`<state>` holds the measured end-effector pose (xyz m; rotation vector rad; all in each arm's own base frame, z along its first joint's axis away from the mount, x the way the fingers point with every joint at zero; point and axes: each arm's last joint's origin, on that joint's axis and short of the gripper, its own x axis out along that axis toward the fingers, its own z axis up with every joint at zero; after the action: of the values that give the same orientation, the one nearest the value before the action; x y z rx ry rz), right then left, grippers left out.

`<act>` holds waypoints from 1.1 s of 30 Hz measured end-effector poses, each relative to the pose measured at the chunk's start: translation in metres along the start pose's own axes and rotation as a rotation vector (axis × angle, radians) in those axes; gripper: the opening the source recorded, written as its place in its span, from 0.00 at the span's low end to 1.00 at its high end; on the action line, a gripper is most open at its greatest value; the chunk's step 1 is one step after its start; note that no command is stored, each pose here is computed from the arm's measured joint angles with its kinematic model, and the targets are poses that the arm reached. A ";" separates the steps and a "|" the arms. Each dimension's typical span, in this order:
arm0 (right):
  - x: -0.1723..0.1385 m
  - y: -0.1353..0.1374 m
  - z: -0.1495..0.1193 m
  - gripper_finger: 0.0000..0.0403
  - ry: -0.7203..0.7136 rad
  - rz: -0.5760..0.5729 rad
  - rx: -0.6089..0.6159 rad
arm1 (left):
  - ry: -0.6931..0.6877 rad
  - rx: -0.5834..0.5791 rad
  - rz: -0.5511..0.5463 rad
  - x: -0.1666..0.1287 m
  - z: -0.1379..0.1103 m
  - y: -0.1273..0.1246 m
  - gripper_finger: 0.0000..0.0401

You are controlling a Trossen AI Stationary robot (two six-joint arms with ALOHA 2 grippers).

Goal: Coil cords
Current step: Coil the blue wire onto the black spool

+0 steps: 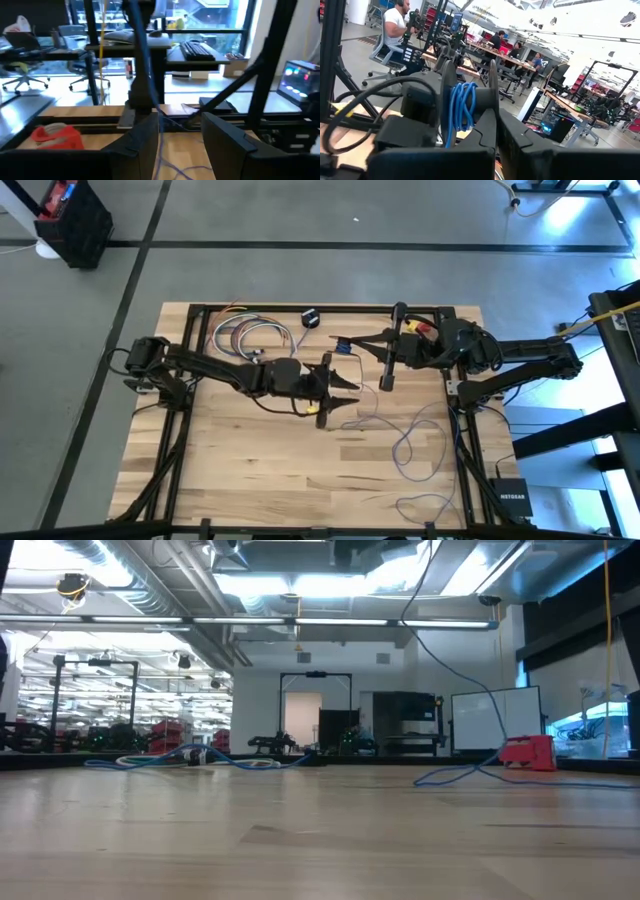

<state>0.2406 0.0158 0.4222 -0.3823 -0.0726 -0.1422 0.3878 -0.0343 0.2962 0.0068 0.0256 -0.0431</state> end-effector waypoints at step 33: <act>0.000 0.000 0.000 0.01 0.000 0.001 -0.003 | -0.058 0.071 0.100 0.016 -0.011 0.013 0.02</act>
<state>0.2407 0.0159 0.4220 -0.3854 -0.0726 -0.1416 0.4038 -0.0220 0.2845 0.0782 -0.0345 0.0553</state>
